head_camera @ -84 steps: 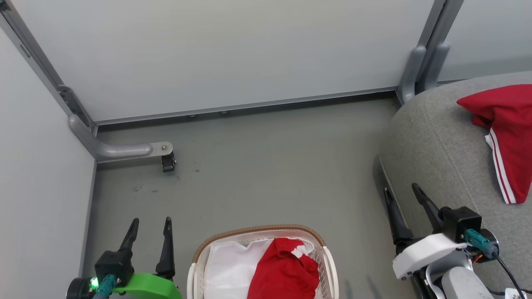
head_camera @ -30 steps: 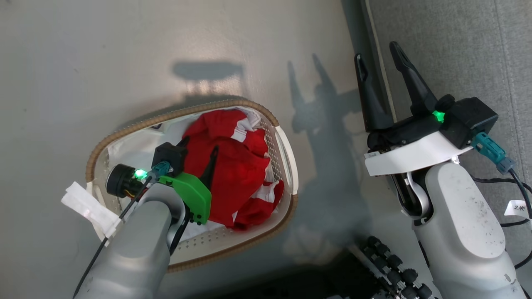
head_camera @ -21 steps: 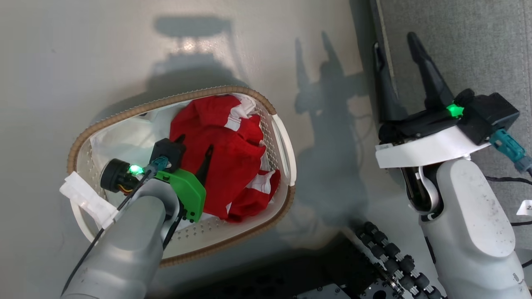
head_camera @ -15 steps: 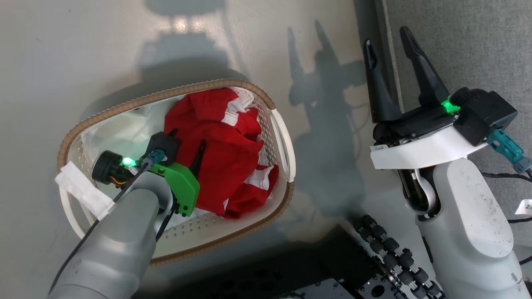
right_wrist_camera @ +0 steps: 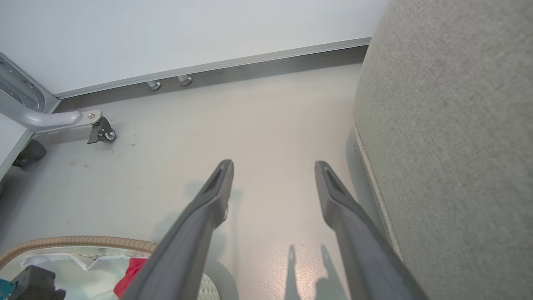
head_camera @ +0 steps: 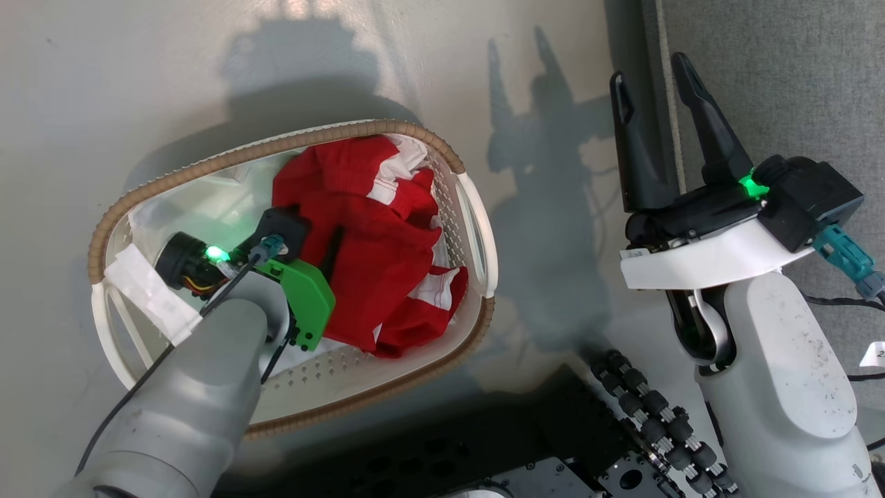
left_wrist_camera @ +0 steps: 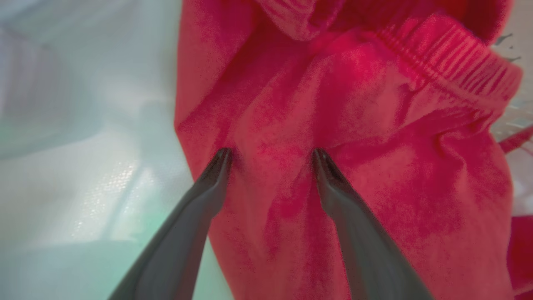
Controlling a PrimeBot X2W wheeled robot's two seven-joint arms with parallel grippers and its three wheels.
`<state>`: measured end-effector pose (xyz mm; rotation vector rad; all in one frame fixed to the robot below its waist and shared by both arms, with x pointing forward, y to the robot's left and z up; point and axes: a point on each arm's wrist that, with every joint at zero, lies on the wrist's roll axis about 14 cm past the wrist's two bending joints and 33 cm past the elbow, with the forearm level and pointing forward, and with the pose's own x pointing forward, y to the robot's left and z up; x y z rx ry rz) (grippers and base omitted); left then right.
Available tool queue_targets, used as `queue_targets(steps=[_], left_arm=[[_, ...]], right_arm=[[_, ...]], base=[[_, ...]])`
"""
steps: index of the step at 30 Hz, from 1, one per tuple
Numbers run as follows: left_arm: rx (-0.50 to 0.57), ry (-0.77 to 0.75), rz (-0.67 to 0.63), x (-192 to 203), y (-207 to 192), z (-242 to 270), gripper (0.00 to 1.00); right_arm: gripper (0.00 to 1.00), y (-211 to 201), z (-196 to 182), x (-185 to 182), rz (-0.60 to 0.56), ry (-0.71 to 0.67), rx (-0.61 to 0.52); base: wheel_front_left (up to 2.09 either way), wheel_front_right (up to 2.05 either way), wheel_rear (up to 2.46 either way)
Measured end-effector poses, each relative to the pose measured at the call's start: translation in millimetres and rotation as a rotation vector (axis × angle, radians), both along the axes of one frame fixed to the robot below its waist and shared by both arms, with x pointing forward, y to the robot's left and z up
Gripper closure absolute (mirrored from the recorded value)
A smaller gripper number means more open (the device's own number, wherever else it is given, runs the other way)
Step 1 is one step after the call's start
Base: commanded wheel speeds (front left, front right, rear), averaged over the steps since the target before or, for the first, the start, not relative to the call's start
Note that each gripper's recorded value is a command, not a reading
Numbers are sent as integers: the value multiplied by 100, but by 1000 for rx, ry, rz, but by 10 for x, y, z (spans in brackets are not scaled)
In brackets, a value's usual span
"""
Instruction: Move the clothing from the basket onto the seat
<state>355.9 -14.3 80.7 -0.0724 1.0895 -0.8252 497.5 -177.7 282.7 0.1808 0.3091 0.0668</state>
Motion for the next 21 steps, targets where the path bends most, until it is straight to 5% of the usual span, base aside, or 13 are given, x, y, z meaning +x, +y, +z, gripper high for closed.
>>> queue_targets(steps=[2,3,4,21], left_arm=[[-10,10,-14,-55,-54,23,0],[-18,17,-15,-79,-90,41,22],[-27,20,-18,-95,-123,61,100],[-114,-55,73,252,-200,506,100]], right_arm=[[0,7,4,-1,3,0,-1],[0,11,9,-2,5,-1,-3],[0,11,15,-1,5,-2,-3],[0,-70,501,124,-28,-102,23]], base=[[0,0,0],[0,0,0],[0,0,0],[0,0,0]])
